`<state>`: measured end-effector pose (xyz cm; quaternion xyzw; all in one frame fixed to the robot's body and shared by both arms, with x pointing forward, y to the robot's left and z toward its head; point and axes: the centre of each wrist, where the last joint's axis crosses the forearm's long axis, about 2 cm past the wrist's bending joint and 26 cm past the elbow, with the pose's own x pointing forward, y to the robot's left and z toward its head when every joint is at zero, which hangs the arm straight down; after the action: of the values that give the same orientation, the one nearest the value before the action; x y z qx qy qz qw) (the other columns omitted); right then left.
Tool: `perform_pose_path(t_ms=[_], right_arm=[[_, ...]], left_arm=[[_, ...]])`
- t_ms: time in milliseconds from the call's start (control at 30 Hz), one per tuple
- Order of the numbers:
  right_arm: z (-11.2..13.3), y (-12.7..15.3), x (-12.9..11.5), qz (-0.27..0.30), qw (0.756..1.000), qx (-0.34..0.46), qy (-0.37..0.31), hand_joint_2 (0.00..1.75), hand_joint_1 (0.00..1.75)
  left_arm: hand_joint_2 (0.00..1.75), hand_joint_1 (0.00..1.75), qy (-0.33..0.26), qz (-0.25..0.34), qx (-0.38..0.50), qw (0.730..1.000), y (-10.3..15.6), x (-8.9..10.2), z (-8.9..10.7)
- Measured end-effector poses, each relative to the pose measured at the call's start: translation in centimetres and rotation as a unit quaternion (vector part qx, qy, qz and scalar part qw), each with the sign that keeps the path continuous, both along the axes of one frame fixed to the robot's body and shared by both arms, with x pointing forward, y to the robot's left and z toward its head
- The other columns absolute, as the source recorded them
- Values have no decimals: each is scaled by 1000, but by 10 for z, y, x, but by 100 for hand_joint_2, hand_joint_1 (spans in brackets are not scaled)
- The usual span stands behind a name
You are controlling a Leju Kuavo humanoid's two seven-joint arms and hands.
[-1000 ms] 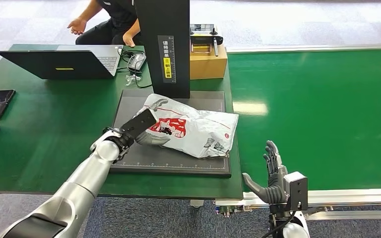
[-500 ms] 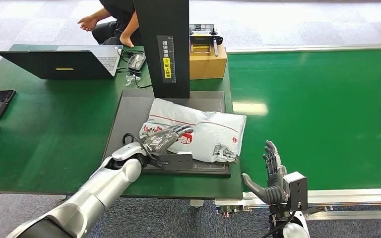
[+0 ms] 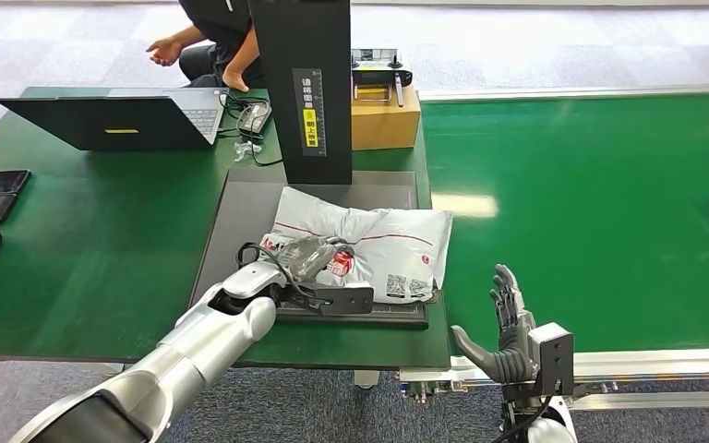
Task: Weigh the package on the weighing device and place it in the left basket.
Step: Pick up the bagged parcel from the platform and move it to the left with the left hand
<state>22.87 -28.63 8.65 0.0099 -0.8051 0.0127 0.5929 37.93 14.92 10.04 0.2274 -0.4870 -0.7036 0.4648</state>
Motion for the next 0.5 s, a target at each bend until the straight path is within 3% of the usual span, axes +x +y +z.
perform_pose_path(t_ms=[500], right_arm=[[-1, 0, -1, 0, 1000, 0, 2, 175, 0]], left_arm=[[175, 175, -31, 44, -22, 998, 8, 3, 2]])
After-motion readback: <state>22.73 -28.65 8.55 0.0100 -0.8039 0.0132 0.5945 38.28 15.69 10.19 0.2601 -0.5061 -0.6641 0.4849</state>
